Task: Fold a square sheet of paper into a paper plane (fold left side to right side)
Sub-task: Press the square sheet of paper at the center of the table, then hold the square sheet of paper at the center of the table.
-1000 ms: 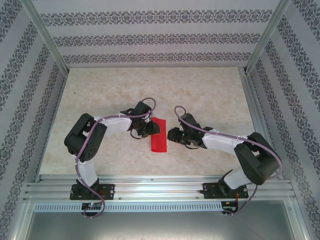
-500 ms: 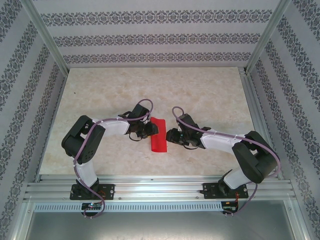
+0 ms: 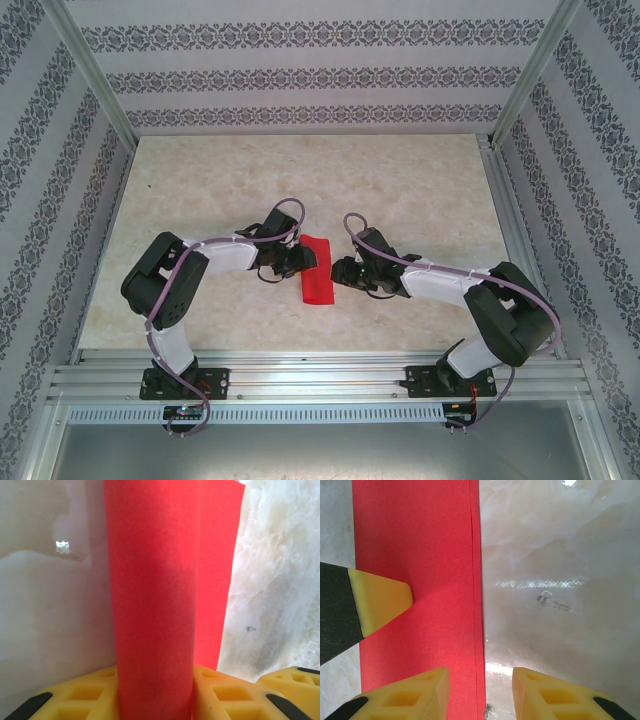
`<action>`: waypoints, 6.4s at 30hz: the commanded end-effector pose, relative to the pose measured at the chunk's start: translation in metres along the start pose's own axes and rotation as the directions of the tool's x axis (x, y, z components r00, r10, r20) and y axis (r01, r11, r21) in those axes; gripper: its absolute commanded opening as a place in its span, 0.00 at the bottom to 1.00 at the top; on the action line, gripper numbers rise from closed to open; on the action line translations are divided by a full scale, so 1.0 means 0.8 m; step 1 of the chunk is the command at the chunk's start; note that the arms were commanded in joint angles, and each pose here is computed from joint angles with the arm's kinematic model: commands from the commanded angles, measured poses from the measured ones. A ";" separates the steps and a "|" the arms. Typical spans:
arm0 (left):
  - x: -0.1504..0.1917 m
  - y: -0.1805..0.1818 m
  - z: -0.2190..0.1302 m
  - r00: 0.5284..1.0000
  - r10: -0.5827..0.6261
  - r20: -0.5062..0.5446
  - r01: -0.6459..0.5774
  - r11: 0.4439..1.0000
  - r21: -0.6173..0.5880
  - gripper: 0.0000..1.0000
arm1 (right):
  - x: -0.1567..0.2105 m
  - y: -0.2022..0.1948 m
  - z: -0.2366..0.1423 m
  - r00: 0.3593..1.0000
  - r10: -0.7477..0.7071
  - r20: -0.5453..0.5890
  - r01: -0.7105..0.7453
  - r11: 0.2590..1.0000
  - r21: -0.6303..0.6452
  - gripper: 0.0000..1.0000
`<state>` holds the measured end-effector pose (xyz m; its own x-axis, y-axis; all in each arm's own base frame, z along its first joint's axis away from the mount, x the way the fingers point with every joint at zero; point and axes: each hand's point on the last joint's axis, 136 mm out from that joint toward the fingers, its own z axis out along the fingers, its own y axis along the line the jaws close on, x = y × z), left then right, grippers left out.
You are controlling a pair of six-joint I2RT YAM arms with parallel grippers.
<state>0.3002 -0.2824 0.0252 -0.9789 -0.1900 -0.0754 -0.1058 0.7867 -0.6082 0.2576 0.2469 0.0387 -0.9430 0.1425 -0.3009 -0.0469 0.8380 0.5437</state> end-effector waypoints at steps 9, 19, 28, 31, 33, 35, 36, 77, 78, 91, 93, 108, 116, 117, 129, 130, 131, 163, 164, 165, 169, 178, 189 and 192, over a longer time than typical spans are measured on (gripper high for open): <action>0.015 0.015 -0.015 1.000 0.004 -0.027 -0.007 0.995 -0.102 0.38 | -0.010 0.026 0.001 0.999 -0.019 0.026 0.021 0.998 -0.065 0.38; 0.013 0.014 -0.012 1.000 -0.001 -0.026 -0.002 0.995 -0.096 0.40 | -0.010 0.066 0.006 0.999 -0.031 0.015 0.034 0.980 -0.196 0.31; 0.011 0.012 -0.012 1.000 0.006 -0.026 -0.008 0.996 -0.094 0.42 | 0.001 0.070 0.034 0.999 -0.020 -0.036 0.012 0.982 -0.190 0.24; 0.011 0.010 -0.014 1.000 0.010 -0.023 -0.012 0.996 -0.091 0.44 | 0.004 0.062 0.039 0.999 -0.017 -0.049 0.008 0.986 -0.164 0.23; 0.010 0.008 -0.017 1.000 0.016 -0.021 -0.018 0.996 -0.088 0.47 | 0.007 0.059 0.042 0.998 -0.013 -0.059 0.004 0.988 -0.155 0.23; 0.007 0.004 -0.022 1.000 0.022 -0.013 -0.023 0.996 -0.082 0.50 | 0.008 0.058 0.044 0.998 -0.011 -0.062 0.002 0.988 -0.153 0.23; 0.006 0.001 -0.025 1.000 0.024 -0.008 -0.025 0.997 -0.078 0.51 | 0.007 0.057 0.044 0.998 -0.011 -0.062 0.001 0.988 -0.151 0.23; 0.031 0.008 -0.034 0.995 0.029 -0.098 -0.025 0.999 0.041 0.42 | -0.005 0.064 0.026 0.999 -0.027 -0.027 0.023 0.988 -0.152 0.25; 0.031 0.008 -0.033 0.995 0.030 -0.099 -0.026 0.999 0.041 0.42 | -0.007 0.064 0.021 0.999 -0.029 -0.020 0.025 0.988 -0.151 0.26; 0.025 0.008 -0.031 0.996 0.019 -0.087 -0.016 0.999 0.027 0.42 | -0.034 -0.015 -0.036 0.997 0.025 0.072 -0.024 0.999 -0.022 0.33; 0.024 0.009 -0.031 0.996 0.018 -0.084 -0.016 1.000 0.023 0.43 | -0.033 -0.020 -0.038 0.997 0.030 0.074 -0.029 0.999 -0.017 0.33; 0.028 0.015 -0.025 0.993 0.030 -0.111 -0.032 0.999 -0.010 0.42 | -0.032 -0.019 -0.032 0.998 0.034 0.059 -0.032 0.999 -0.029 0.33; 0.031 0.015 -0.024 0.990 0.054 -0.127 -0.057 0.998 -0.024 0.41 | -0.032 -0.019 -0.031 0.998 0.034 0.057 -0.033 0.999 -0.028 0.33; 0.032 0.016 -0.024 0.990 0.053 -0.128 -0.057 0.998 -0.026 0.40 | -0.032 -0.020 -0.031 0.998 0.034 0.057 -0.033 0.999 -0.028 0.33; 0.037 0.012 -0.033 0.985 0.099 -0.142 -0.104 0.994 -0.027 0.38 | -0.028 -0.022 -0.028 0.998 0.032 0.050 -0.031 0.999 -0.024 0.33; 0.037 0.012 -0.033 0.985 0.099 -0.142 -0.104 0.994 -0.029 0.38 | -0.027 -0.022 -0.028 0.998 0.032 0.047 -0.031 0.999 -0.022 0.33; 0.037 0.013 -0.032 0.985 0.098 -0.143 -0.104 0.994 -0.032 0.38 | -0.028 -0.021 -0.028 0.998 0.032 0.048 -0.031 0.999 -0.025 0.33; 0.042 0.013 -0.019 0.981 0.105 -0.163 -0.115 0.992 -0.053 0.39 | -0.022 -0.005 -0.020 0.999 0.018 0.027 -0.016 0.999 -0.047 0.33; 0.041 0.013 -0.019 0.981 0.106 -0.162 -0.116 0.992 -0.054 0.39 | -0.021 -0.004 -0.019 1.000 0.016 0.025 -0.015 0.999 -0.050 0.33; 0.041 0.014 -0.018 0.981 0.104 -0.163 -0.114 0.992 -0.056 0.39 | -0.021 -0.002 -0.019 1.000 0.015 0.023 -0.014 0.999 -0.052 0.33; 0.041 0.015 -0.017 0.981 0.102 -0.165 -0.113 0.992 -0.059 0.39 | -0.017 0.010 -0.016 1.000 0.009 0.011 -0.008 0.997 -0.073 0.32; 0.040 0.016 -0.017 0.982 0.102 -0.162 -0.113 0.991 -0.066 0.39 | 0.004 0.043 0.008 0.999 -0.002 -0.051 -0.004 0.992 -0.127 0.21; 0.039 0.020 -0.014 0.982 0.097 -0.164 -0.111 0.991 -0.078 0.39 | 0.014 0.049 0.027 0.997 0.003 -0.083 -0.014 0.992 -0.128 0.16; 0.039 0.020 -0.013 0.982 0.097 -0.165 -0.111 0.991 -0.079 0.39 | 0.016 0.045 0.032 0.996 0.007 -0.093 -0.018 0.993 -0.115 0.16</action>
<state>0.2673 -0.2685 0.0262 -0.9992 -0.0401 -0.0014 -0.0324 0.8275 -0.5606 0.2484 0.2797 0.0294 -0.9709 0.1065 -0.2146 -0.0492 0.7881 0.6135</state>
